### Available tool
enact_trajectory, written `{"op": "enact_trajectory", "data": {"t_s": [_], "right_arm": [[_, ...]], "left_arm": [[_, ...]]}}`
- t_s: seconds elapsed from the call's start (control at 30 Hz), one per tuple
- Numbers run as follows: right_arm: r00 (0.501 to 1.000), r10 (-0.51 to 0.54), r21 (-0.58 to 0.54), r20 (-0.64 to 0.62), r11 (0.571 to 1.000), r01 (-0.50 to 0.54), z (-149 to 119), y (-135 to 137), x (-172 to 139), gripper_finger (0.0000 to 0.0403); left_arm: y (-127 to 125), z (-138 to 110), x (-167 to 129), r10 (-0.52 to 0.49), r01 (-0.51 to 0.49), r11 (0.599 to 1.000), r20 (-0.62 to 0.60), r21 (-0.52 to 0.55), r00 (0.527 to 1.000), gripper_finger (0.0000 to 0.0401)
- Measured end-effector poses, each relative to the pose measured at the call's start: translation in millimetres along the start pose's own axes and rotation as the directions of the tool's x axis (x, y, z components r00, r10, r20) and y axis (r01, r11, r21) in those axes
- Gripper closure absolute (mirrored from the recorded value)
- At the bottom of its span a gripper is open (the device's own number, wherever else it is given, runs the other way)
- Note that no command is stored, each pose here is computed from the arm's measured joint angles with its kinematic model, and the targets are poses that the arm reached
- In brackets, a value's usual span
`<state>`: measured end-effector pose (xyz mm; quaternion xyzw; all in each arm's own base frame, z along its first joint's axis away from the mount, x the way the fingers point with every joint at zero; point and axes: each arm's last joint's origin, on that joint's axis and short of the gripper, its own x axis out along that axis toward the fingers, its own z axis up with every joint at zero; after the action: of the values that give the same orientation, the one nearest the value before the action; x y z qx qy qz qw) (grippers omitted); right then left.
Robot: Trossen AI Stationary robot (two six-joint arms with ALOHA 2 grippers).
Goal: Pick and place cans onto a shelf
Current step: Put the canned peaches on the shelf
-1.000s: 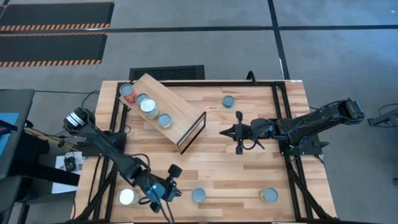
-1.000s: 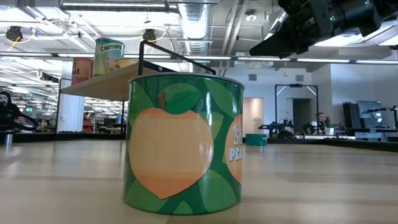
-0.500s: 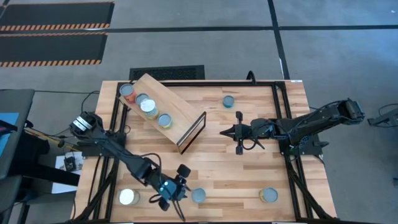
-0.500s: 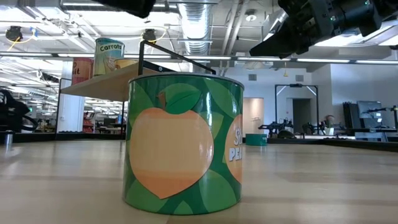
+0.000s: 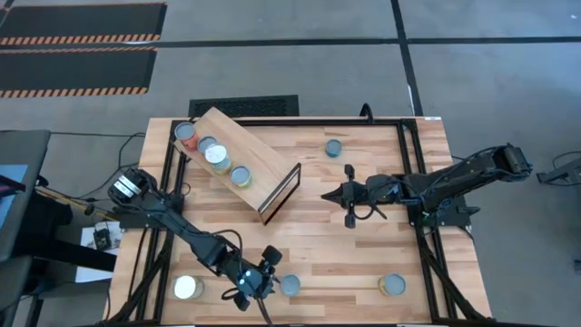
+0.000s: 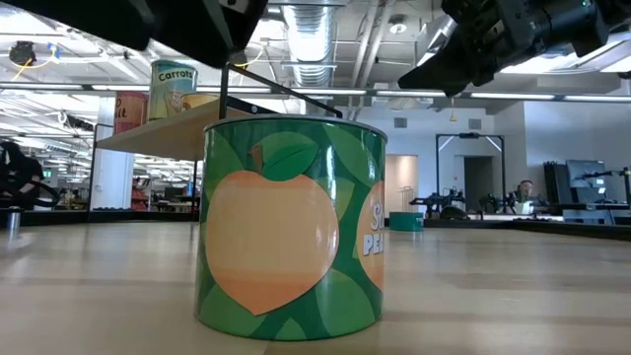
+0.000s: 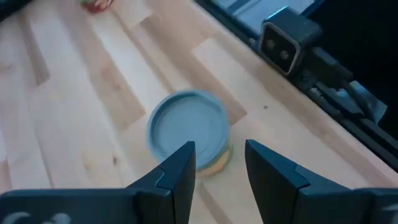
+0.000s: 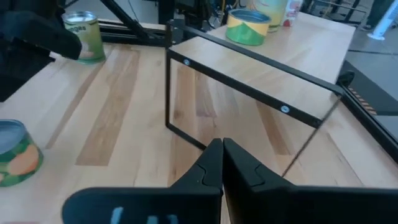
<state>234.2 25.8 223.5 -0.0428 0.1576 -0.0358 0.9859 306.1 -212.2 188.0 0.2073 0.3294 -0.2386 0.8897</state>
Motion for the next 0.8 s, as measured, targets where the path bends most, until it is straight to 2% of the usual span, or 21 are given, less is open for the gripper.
{"op": "enact_trajectory", "data": {"t_s": [0.2, 0.37, 0.5, 0.6, 0.73, 0.8], "right_arm": [[1.0, 0.02, -0.004, 0.016, 1.0, -0.02, 2, 5, -1, 0.0381], [0.999, 0.025, -0.007, 0.025, 1.0, -0.024, 2, 6, -1, 0.0381], [0.999, 0.023, -0.007, 0.023, 1.0, -0.023, 2, 6, -1, 0.0381], [0.999, 0.023, -0.007, 0.022, 1.0, -0.023, 2, 6, -1, 0.0381], [0.999, 0.024, -0.008, 0.022, 1.0, -0.024, 2, 6, -1, 0.0381], [0.999, 0.024, -0.007, 0.023, 1.0, -0.024, 2, 6, -1, 0.0381]], "left_arm": [[-5, 4, 19, 0.027, -0.029, 0.996, 0.021, 0.082, 0.999, 0.027], [-5, 7, 38, 0.032, -0.024, 0.991, -0.06, 0.131, 0.998, 0.027], [-2, 8, 45, 0.029, -0.013, 0.991, -0.124, 0.13, 0.992, 0.028], [3, 9, 45, 0.033, -0.021, 0.995, -0.119, 0.1, 0.992, 0.031], [6, 8, 42, 0.032, -0.019, 0.995, -0.138, 0.097, 0.99, 0.0381], [6, 8, 42, 0.032, -0.018, 0.995, -0.14, 0.094, 0.99, 0.0392]]}}
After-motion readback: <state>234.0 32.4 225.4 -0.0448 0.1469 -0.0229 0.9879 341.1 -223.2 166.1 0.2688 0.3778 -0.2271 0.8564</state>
